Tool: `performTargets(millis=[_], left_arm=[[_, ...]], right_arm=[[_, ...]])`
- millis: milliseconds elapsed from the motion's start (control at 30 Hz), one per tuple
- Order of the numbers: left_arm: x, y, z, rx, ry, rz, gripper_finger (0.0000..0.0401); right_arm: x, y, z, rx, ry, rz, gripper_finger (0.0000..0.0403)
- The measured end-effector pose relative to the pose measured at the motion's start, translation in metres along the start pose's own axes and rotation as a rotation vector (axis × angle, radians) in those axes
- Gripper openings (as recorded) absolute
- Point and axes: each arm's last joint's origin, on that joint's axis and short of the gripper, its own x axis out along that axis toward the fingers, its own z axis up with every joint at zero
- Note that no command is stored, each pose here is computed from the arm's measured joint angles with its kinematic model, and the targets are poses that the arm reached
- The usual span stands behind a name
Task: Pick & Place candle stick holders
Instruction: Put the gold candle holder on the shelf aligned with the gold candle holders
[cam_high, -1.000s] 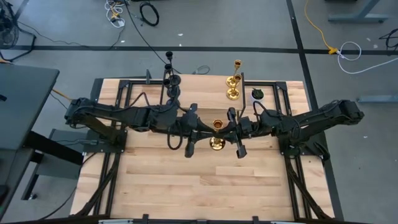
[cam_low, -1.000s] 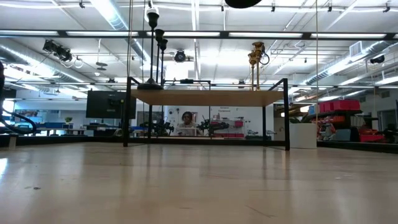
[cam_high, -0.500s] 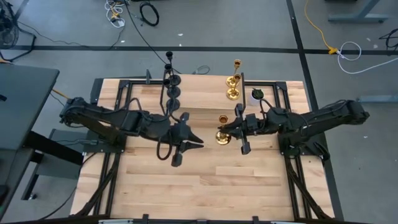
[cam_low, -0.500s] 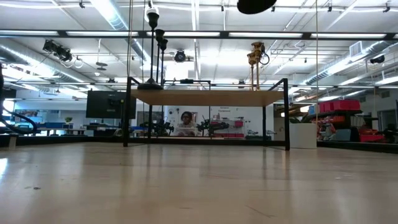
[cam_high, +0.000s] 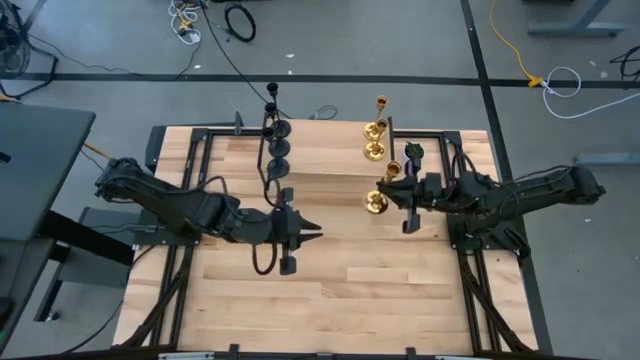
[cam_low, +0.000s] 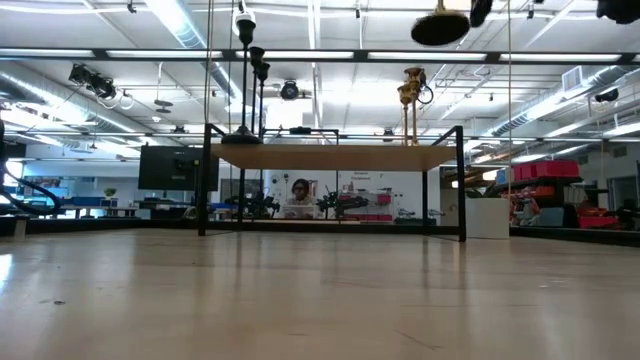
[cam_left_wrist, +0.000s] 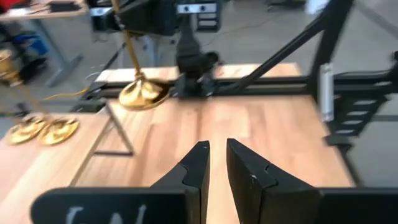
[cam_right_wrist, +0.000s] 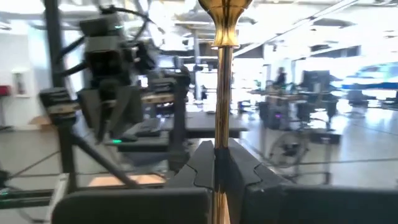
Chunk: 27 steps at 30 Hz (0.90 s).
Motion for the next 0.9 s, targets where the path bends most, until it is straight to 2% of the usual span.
performTargets(millis=[133, 567, 900], left_arm=[[0.005, -0.002, -0.016, -0.004, 0.033, 0.046, 0.0058], [0.027, -0.008, -0.082, -0.045, 0.058, 0.05, 0.0058], [0.031, -0.009, -0.1, -0.088, 0.043, 0.036, 0.0058]], right_arm=[[-0.002, -0.009, -0.007, -0.013, 0.014, -0.067, 0.0006], [-0.003, -0.041, -0.023, -0.034, 0.028, -0.229, 0.0006], [0.004, -0.061, -0.036, -0.055, 0.087, -0.307, 0.0006]])
